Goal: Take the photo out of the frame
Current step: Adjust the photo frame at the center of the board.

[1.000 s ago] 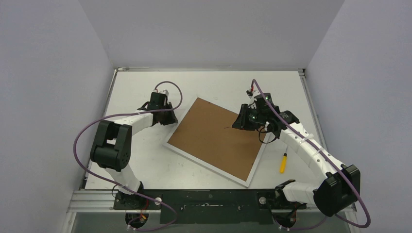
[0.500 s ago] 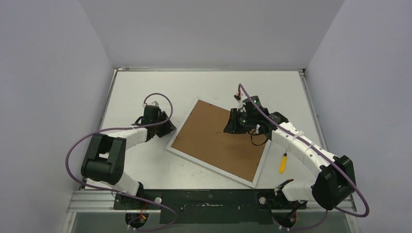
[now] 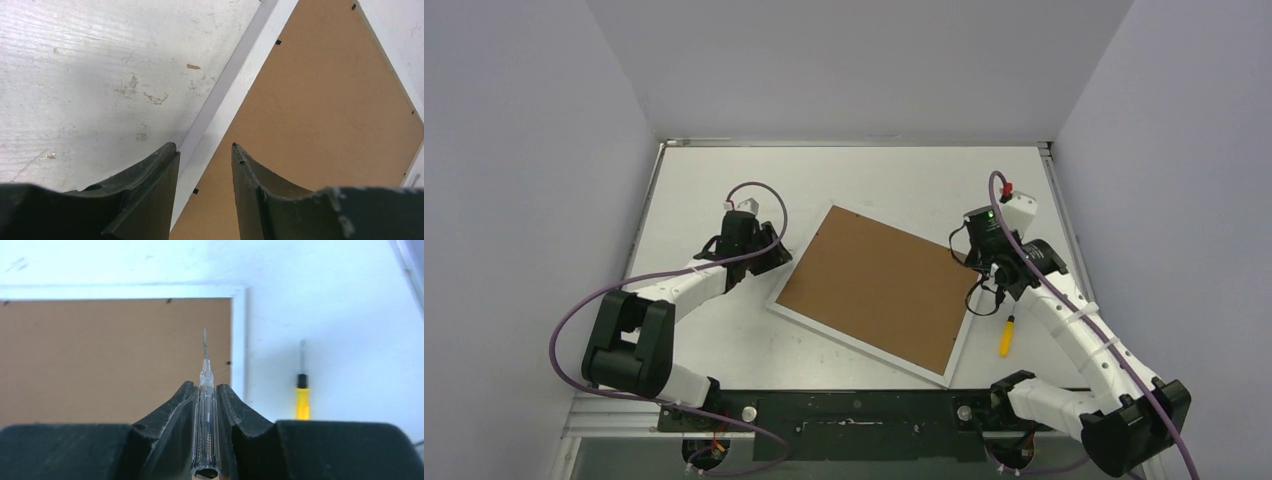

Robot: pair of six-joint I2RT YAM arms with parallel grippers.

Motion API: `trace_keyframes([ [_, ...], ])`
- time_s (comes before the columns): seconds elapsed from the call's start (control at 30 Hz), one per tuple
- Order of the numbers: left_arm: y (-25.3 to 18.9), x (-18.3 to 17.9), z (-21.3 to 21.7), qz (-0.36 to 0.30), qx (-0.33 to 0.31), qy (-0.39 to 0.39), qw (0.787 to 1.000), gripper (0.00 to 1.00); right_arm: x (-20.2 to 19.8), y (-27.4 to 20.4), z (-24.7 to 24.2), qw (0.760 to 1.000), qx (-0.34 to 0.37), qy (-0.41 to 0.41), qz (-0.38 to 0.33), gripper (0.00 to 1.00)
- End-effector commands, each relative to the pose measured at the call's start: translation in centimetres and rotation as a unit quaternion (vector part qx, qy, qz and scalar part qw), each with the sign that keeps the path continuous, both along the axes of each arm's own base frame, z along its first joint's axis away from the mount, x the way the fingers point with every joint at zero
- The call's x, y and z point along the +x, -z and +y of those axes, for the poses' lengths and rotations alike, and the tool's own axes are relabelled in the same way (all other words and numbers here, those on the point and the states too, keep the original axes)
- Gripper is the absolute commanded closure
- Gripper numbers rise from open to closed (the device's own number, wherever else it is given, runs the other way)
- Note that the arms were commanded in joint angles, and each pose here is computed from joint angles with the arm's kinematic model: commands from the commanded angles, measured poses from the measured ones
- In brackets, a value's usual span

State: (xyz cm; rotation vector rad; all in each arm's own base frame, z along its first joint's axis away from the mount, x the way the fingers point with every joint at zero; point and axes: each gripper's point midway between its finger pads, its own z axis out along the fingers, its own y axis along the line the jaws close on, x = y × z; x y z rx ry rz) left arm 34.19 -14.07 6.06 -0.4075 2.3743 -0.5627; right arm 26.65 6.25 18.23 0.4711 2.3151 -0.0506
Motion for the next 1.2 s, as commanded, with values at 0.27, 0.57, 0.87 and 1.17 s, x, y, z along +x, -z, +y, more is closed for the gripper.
trace_keyframes([
  [0.27, -2.0, 0.4, -0.6, -0.034, 0.011, 0.016, 0.999, 0.57, -1.7, 5.3, -7.7, 0.983, 0.005, 0.159, 0.087, 0.95],
  [0.57, -1.3, -0.5, 3.2, -0.006, 0.002, -0.064, 0.998, 0.56, 0.6, 8.0, -6.3, 0.983, 0.083, 0.094, 0.131, 0.95],
  [0.87, 0.3, -2.6, 6.3, 0.023, -0.008, -0.157, 0.987, 0.60, 5.8, 7.6, -1.9, 0.980, 0.166, 0.019, 0.105, 0.95],
  [1.17, 1.2, -4.4, 7.8, 0.049, 0.015, -0.189, 0.981, 0.60, 11.1, 6.5, 1.7, 0.984, 0.161, -0.004, 0.078, 0.95],
])
